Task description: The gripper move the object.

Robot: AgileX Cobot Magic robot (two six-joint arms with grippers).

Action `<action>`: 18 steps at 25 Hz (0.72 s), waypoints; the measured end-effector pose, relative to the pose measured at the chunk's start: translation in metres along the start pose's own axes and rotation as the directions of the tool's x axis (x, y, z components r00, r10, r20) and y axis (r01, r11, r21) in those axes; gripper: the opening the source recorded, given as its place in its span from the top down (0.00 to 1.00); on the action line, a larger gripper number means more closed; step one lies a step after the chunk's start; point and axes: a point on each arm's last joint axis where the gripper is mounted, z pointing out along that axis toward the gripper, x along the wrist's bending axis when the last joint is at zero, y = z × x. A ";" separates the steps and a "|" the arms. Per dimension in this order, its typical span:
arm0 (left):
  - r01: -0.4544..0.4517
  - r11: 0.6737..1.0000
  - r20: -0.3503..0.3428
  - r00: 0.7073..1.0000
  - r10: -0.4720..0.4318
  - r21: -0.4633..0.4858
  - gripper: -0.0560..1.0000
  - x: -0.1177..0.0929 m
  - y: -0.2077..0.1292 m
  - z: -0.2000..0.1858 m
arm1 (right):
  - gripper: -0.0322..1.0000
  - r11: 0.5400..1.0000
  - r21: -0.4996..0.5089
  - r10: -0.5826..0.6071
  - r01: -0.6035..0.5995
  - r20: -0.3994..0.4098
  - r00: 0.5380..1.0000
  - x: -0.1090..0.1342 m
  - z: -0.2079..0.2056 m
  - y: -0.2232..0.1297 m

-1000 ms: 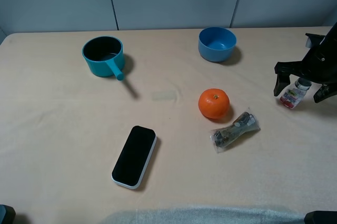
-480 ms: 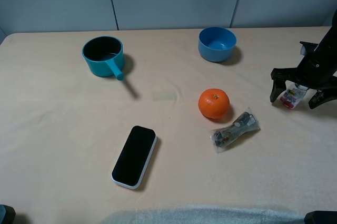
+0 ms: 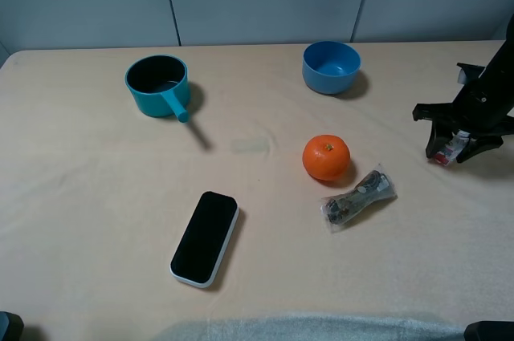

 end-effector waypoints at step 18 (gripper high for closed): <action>0.001 1.000 0.000 1.000 -0.001 0.000 0.01 0.000 0.000 0.000 | 0.67 1.000 -0.001 -0.002 0.002 0.000 1.000 0.000 -0.001 0.001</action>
